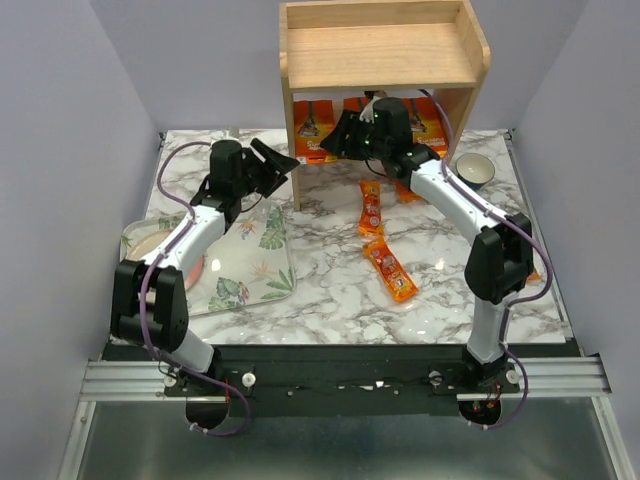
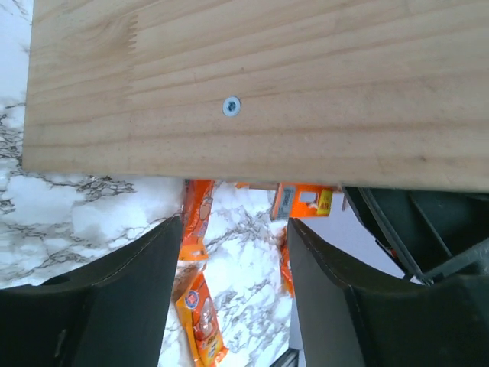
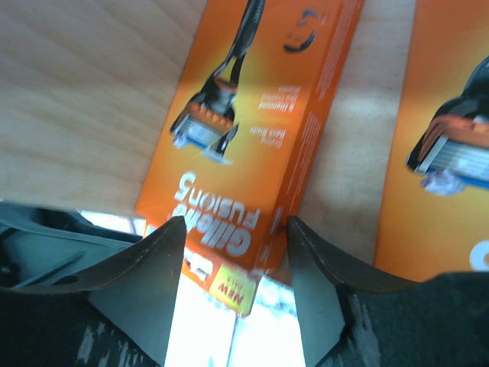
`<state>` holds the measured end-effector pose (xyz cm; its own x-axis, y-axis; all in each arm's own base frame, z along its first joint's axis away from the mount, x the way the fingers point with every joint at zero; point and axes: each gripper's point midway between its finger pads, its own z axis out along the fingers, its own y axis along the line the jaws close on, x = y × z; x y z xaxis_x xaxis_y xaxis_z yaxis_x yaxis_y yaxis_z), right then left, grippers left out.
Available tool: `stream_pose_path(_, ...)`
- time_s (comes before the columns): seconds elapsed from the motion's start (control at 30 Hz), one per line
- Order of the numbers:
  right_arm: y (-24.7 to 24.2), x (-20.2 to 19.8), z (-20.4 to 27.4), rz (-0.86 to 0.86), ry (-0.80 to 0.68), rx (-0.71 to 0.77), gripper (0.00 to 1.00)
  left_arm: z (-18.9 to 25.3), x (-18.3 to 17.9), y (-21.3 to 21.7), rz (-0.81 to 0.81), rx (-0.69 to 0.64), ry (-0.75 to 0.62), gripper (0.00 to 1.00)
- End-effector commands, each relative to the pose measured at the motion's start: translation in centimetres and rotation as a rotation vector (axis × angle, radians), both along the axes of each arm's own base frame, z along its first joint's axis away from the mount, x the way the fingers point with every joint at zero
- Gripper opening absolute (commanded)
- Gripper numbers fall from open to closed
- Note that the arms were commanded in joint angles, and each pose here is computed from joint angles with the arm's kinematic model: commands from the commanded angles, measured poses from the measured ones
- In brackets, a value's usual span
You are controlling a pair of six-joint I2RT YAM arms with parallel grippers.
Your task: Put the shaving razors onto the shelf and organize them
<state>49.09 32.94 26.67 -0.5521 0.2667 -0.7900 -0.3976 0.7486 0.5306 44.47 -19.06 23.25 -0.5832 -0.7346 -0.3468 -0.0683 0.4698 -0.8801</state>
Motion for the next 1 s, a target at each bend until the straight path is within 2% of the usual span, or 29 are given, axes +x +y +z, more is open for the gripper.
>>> stream_pose_path(0.0, -1.6, -2.7, 7.6, -0.015, -0.190, -0.007, 0.66, 4.1, -3.1, 0.4, -0.086, 0.074, -0.176, 0.76)
stream_pose_path(0.03, -2.0, -3.2, 7.8, -0.011, -0.202, -0.020, 0.66, 4.2, -3.6, 0.5, -0.094, 0.083, -0.184, 0.79)
stream_pose_path(0.07, -2.8, -4.4, 10.1, -0.011, -0.249, -0.009, 0.67, 4.8, -4.5, 0.6, -0.102, 0.086, -0.204, 0.82)
stream_pose_path(0.17, -4.1, -6.4, 9.3, -0.004, -0.293, -0.029, 0.69, 3.7, -6.3, 1.0, -0.128, 0.131, -0.220, 0.88)
stream_pose_path(0.2, -4.9, -7.9, 10.8, 0.000, -0.330, -0.019, 0.70, 2.5, -6.9, 1.0, -0.144, 0.148, -0.209, 0.89)
stream_pose_path(0.23, -5.3, -8.6, 9.0, 0.018, -0.306, -0.066, 0.70, 2.1, -7.5, 0.9, -0.174, 0.168, -0.222, 0.89)
stream_pose_path(0.3, -5.8, -11.3, 9.1, 0.100, -0.328, -0.101, 0.70, 1.4, -8.8, 0.7, -0.225, 0.197, -0.250, 0.89)
stream_pose_path(0.33, -6.3, -12.4, 7.3, 0.149, -0.324, -0.177, 0.70, 1.3, -9.4, 0.4, -0.260, 0.201, -0.261, 0.90)
stream_pose_path(0.47, -8.7, -16.9, 0.7, 0.300, -0.209, -0.381, 0.69, 0.4, -10.9, 0.3, -0.336, 0.260, -0.298, 0.94)
stream_pose_path(0.53, -10.2, -18.9, -3.5, 0.363, -0.087, -0.492, 0.69, -0.2, -11.2, 0.4, -0.343, 0.272, -0.294, 0.93)
stream_pose_path(0.7, -11.4, -21.0, -8.1, 0.388, 0.044, -0.525, 0.70, -1.1, -11.5, 0.9, -0.319, 0.291, -0.279, 0.93)
stream_pose_path(0.83, -12.7, -22.1, -13.2, 0.282, 0.275, -0.535, 0.70, -1.9, -11.7, 1.3, -0.309, 0.304, -0.247, 0.93)
stream_pose_path(0.97, -13.8, -21.8, -16.4, 0.216, 0.374, -0.593, 0.70, -2.0, -11.9, 1.5, -0.283, 0.277, -0.242, 0.93)
